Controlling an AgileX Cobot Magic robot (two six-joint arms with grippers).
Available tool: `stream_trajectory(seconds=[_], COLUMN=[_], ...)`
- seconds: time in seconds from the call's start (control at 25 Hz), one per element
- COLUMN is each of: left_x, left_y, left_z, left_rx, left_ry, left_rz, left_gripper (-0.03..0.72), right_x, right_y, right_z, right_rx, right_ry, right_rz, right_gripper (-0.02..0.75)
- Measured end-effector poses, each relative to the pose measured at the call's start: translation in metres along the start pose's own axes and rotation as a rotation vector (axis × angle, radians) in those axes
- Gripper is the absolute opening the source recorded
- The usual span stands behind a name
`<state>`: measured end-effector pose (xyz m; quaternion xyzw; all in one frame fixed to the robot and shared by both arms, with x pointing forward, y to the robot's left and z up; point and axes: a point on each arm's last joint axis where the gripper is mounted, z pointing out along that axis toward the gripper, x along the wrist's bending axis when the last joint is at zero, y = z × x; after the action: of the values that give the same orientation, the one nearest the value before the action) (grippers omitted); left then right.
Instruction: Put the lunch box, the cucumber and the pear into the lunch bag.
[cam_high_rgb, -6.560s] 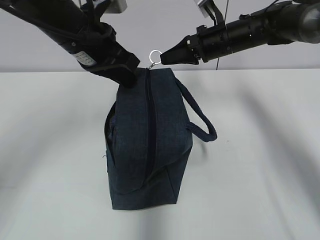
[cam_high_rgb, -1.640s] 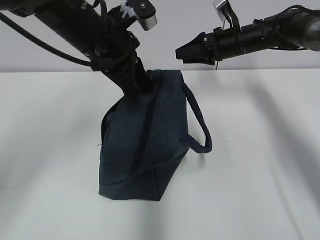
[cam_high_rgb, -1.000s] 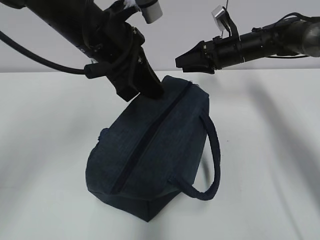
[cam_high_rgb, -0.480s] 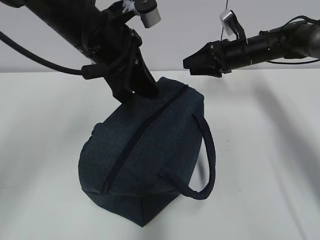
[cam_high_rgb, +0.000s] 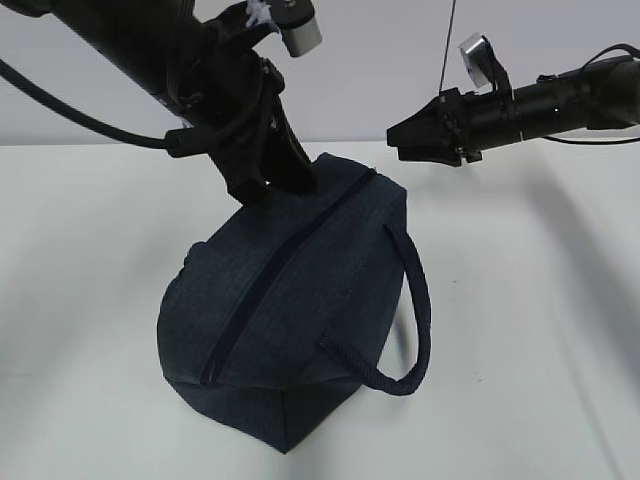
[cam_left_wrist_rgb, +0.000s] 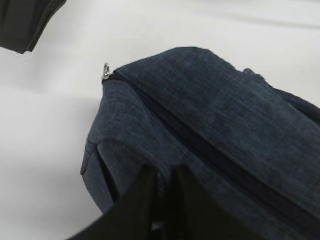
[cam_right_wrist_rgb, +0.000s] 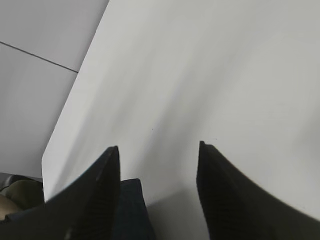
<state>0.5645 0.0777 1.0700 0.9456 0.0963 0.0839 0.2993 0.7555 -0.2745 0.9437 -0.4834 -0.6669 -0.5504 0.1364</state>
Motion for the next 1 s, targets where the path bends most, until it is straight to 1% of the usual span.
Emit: stream_trajectory(seconds=[0.12, 0.32, 0.4, 0.56, 0.8, 1.0], left_x=[0.001, 0.001, 0.001, 0.001, 0.001, 0.001], left_y=[0.000, 0.000, 0.000, 0.000, 0.000, 0.001], left_z=[0.000, 0.000, 0.000, 0.000, 0.000, 0.000], left_rx=[-0.002, -0.002, -0.003, -0.003, -0.006, -0.007], left_ry=[0.007, 0.012, 0.012, 0.013, 0.013, 0.013], left_rz=[0.001, 0.002, 0.002, 0.002, 0.000, 0.000], left_gripper=[0.033, 0.033, 0.033, 0.033, 0.033, 0.033], right_x=[0.001, 0.012, 0.014, 0.022, 0.048, 0.064], right_y=[0.003, 0.010, 0.010, 0.001, -0.009, -0.018], right_z=[-0.006, -0.012, -0.013, -0.016, -0.029, -0.036], right_rx=[-0.011, -0.024, -0.023, -0.006, 0.010, 0.020], right_ry=[-0.006, -0.008, -0.008, -0.008, -0.006, -0.005], right_rz=[0.011, 0.000, 0.002, -0.018, -0.094, -0.121], right_gripper=[0.389, 0.326, 0.316, 0.309, 0.308, 0.308])
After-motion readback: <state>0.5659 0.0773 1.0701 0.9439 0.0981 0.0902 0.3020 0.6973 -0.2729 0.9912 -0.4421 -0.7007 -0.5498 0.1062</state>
